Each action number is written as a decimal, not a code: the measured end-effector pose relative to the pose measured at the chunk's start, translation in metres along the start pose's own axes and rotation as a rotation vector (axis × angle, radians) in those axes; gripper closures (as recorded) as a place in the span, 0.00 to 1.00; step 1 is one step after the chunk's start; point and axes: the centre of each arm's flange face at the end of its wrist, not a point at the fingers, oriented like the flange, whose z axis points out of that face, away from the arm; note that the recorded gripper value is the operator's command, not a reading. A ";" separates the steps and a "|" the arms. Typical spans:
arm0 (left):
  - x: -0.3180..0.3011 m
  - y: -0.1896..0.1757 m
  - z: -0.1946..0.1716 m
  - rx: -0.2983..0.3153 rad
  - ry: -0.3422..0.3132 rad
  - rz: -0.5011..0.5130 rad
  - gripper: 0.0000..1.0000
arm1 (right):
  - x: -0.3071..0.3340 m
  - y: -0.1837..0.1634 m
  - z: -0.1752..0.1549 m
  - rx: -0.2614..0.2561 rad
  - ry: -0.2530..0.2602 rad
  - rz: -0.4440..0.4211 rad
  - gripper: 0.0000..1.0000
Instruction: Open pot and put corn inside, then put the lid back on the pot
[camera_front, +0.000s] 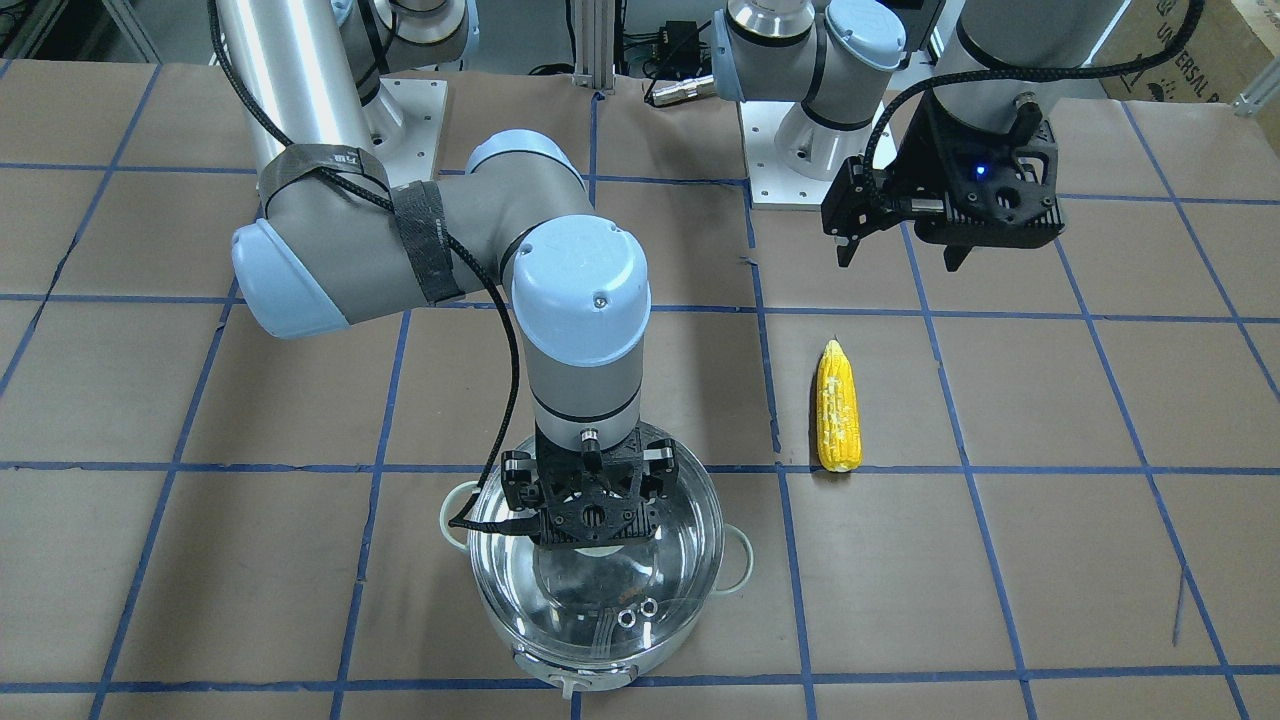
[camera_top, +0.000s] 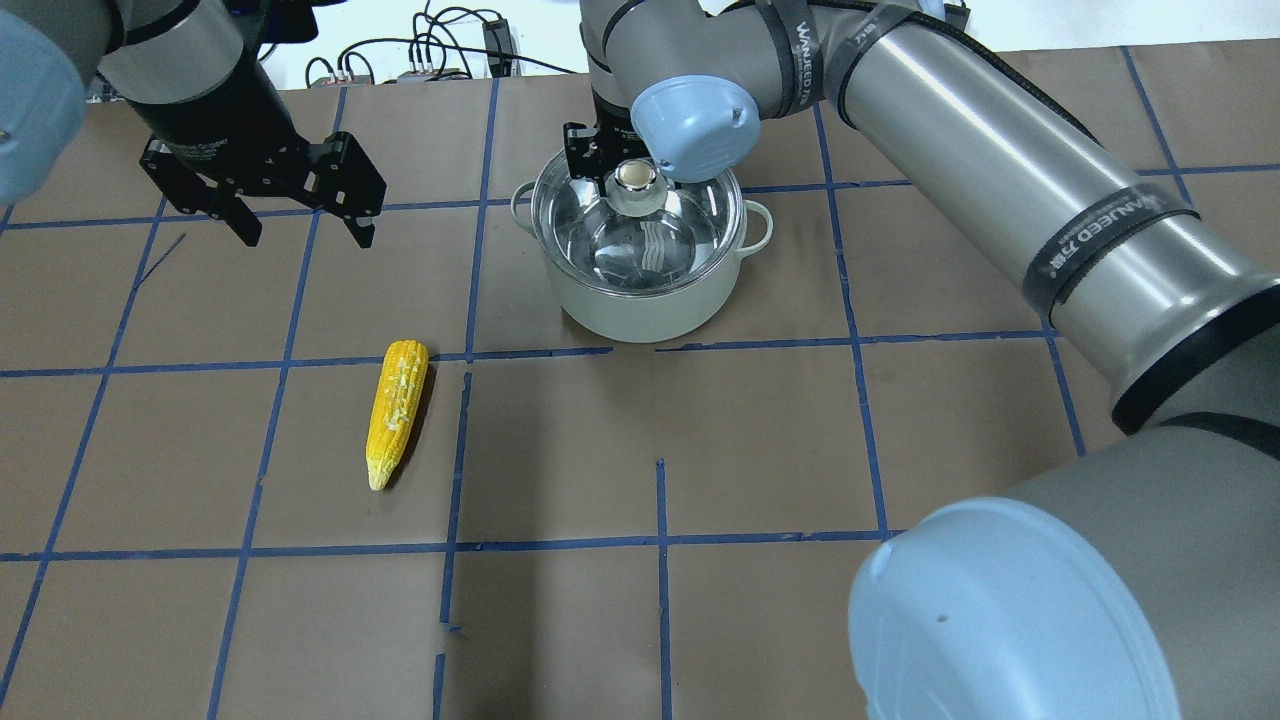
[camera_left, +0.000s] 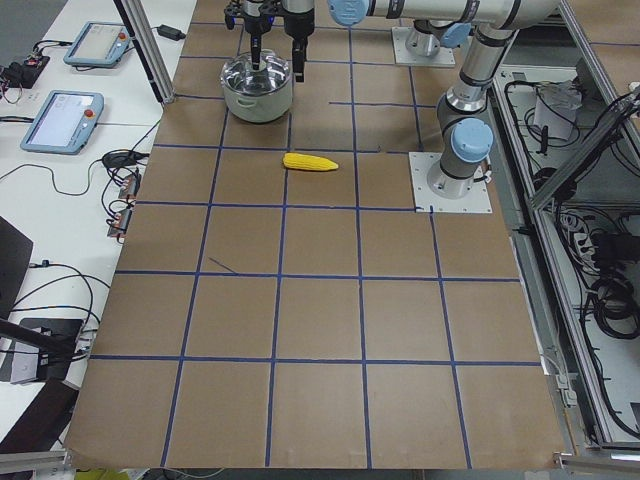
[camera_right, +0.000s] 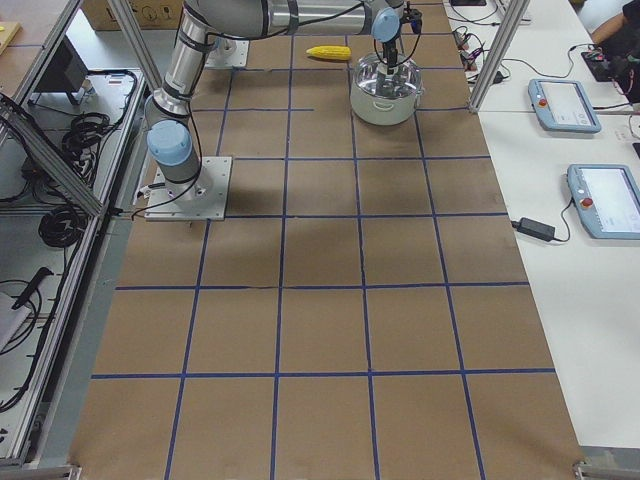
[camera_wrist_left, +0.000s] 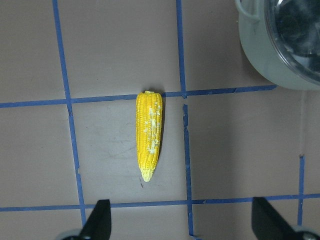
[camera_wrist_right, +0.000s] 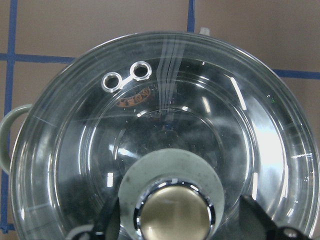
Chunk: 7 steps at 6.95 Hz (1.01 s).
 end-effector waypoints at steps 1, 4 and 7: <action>0.000 0.000 0.000 0.000 0.000 0.000 0.00 | 0.000 -0.001 -0.001 0.003 -0.001 -0.003 0.50; 0.000 0.000 0.000 0.000 0.000 0.000 0.00 | -0.001 -0.003 -0.005 0.011 -0.002 -0.004 0.61; -0.001 0.000 -0.001 0.005 0.000 -0.002 0.00 | 0.000 -0.005 -0.009 0.017 -0.002 -0.019 0.81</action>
